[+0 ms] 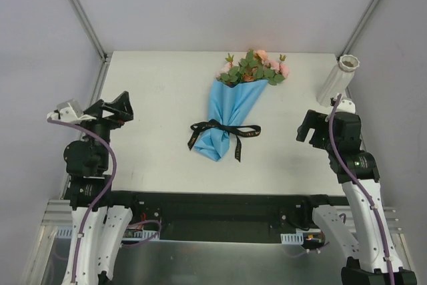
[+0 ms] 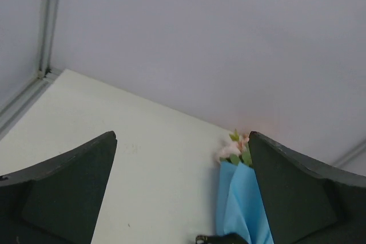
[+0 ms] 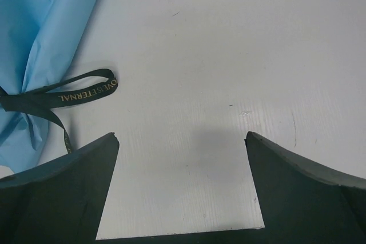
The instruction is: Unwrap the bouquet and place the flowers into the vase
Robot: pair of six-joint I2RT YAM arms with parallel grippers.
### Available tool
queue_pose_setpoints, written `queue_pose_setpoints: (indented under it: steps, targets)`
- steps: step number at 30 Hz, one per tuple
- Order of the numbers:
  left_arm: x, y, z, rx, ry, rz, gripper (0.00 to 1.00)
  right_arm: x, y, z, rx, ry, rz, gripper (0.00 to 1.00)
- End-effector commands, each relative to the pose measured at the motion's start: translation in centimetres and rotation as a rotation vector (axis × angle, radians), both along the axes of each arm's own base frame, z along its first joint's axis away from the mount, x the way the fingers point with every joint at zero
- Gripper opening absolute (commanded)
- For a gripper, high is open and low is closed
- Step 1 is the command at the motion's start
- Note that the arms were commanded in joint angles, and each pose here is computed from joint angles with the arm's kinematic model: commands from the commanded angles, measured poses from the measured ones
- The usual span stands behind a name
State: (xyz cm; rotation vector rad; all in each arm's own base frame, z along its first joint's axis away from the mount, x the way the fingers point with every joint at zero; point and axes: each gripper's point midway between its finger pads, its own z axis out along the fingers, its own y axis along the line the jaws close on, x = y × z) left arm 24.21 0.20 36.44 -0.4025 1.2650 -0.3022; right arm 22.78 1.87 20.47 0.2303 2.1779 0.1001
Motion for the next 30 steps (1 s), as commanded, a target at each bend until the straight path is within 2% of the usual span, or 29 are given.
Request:
queue_pose_setpoints:
  steps: [1, 6, 10, 15, 18, 20, 22, 26, 30]
  targets:
    - [0.6, -6.1, -6.2, 0.005, 0.303, -0.343, 0.99, -0.1, -1.0, 3.1, -0.034, -0.073, -0.033, 0.96]
    - [0.3, -9.4, -7.2, 0.009, 0.373, -0.55, 0.99, 0.0, 1.1, 3.4, 0.009, -0.042, 0.086, 0.96]
    - [-0.4, -12.3, -9.1, -0.052, 0.471, -0.743, 0.99, 0.5, 3.8, 1.4, 0.067, 0.023, 0.205, 0.96]
    - [-1.6, -14.6, -12.3, -0.16, 0.611, -0.913, 0.98, 0.7, 10.5, -1.4, 0.149, 0.091, 0.444, 0.96]
    - [-2.0, -15.3, -14.4, -0.193, 0.678, -0.953, 0.96, 1.1, 14.2, -3.2, 0.178, 0.136, 0.562, 0.99]
    - [-2.3, -15.8, -15.5, -0.192, 0.712, -0.97, 0.94, 1.3, 16.1, -3.8, 0.177, 0.145, 0.633, 0.94]
    - [-2.0, -16.2, -16.6, -0.19, 0.752, -0.968, 0.92, 1.5, 17.9, -5.3, 0.182, 0.169, 0.692, 0.85]
    - [-2.4, -18.0, -19.2, -0.174, 0.85, -0.987, 0.86, 1.9, 19.0, -8.8, 0.124, 0.225, 0.714, 0.8]
    - [-3.8, -20.2, -21.0, -0.293, 1.005, -1.022, 0.79, 2.2, 19.9, -11.1, 0.079, 0.309, 0.719, 0.7]
